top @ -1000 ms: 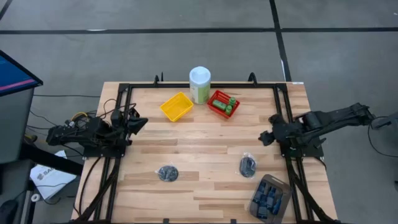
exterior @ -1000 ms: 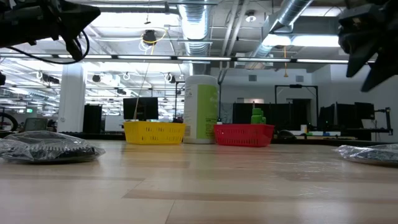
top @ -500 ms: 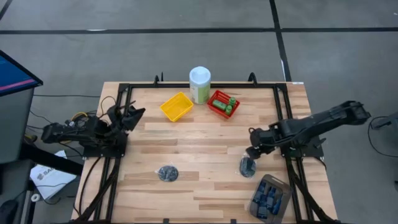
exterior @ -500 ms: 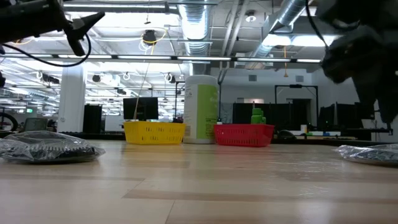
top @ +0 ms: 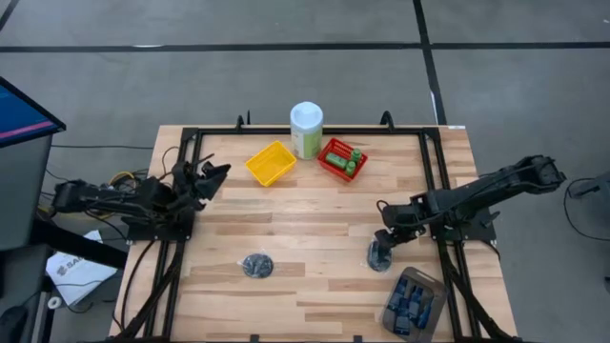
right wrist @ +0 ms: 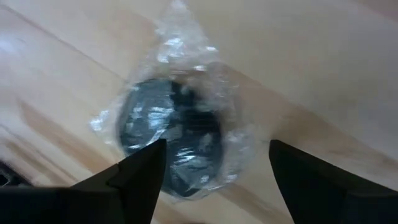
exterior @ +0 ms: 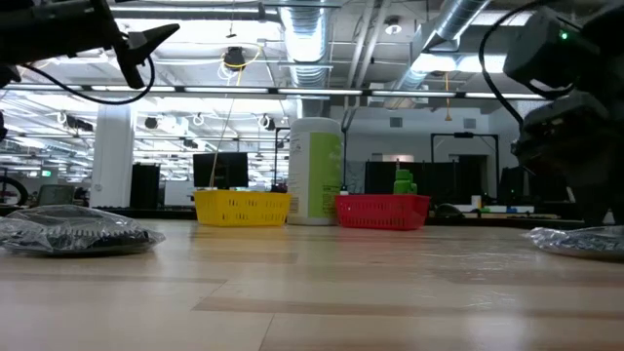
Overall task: Pick & Place Travel size toiletries
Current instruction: Put the black hairbrush in the yellow bin
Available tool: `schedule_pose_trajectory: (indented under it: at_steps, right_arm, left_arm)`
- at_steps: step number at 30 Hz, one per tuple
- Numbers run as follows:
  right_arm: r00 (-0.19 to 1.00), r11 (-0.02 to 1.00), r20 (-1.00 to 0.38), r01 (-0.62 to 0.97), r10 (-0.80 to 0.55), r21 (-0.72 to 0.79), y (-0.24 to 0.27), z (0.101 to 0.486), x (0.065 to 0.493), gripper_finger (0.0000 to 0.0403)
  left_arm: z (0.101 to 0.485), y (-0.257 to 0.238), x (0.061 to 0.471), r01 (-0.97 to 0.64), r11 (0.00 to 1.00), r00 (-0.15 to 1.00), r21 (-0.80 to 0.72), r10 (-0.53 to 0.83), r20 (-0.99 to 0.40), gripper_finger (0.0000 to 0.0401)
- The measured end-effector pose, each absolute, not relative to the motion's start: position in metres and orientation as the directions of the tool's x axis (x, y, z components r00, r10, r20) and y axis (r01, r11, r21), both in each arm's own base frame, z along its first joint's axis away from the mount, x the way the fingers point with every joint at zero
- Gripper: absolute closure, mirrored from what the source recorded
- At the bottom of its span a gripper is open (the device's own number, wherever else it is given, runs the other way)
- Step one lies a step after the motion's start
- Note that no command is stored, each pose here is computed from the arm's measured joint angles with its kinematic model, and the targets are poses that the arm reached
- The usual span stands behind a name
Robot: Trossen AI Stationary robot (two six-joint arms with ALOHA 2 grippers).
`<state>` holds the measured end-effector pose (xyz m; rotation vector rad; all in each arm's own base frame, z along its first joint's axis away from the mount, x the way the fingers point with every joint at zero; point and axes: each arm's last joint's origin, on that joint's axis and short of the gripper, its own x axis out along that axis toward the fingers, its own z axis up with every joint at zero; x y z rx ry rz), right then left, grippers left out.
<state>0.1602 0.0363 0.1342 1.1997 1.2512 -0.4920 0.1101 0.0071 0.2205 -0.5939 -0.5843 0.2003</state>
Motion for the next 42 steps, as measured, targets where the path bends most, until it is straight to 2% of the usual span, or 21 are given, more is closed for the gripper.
schedule_pose_trajectory:
  at_steps: [3, 6, 15, 20, 26, 33, 38, 42]
  right_arm:
    - [0.307, 0.360, -0.898, 0.837, 0.316, 0.413, 0.036, 0.131, 0.158, 0.0133]
    - [0.303, 0.364, -0.898, 0.836, 0.320, 0.412, 0.036, 0.130, 0.157, 0.0161]
    - [0.329, 0.381, -0.876, 0.805, 0.353, 0.455, 0.038, 0.131, 0.160, 0.0326]
    - [0.330, 0.390, -0.876, 0.799, 0.352, 0.458, 0.038, 0.131, 0.160, 0.0392]
    - [0.360, 0.397, -0.866, 0.780, 0.346, 0.483, 0.038, 0.133, 0.163, 0.0400]
    - [0.506, 0.392, -0.827, 0.729, 0.245, 0.562, 0.030, 0.157, 0.183, 0.0402]
    - [0.589, 0.463, -0.786, 0.653, 0.187, 0.599, 0.013, 0.189, 0.203, 0.0402]
    - [0.622, 0.527, -0.774, 0.619, 0.123, 0.582, -0.006, 0.214, 0.212, 0.0403]
  left_arm:
    - [0.222, 0.007, 0.112, -0.019, 0.816, 0.825, -0.578, 0.339, 0.452, 0.0180]
    - [0.223, 0.007, 0.113, -0.019, 0.816, 0.825, -0.578, 0.339, 0.453, 0.0175]
    - [0.224, 0.007, 0.113, -0.017, 0.816, 0.823, -0.578, 0.339, 0.456, 0.0175]
    - [0.224, 0.007, 0.113, -0.017, 0.816, 0.823, -0.577, 0.339, 0.456, 0.0175]
    - [0.224, 0.007, 0.113, -0.026, 0.808, 0.818, -0.589, 0.356, 0.453, 0.0175]
    - [0.230, 0.007, 0.123, -0.029, 0.788, 0.840, -0.615, 0.352, 0.412, 0.0179]
    - [0.242, 0.004, 0.150, -0.063, 0.809, 0.910, -0.585, 0.287, 0.298, 0.0182]
    - [0.253, 0.002, 0.175, -0.049, 0.821, 0.940, -0.569, 0.231, 0.252, 0.0167]
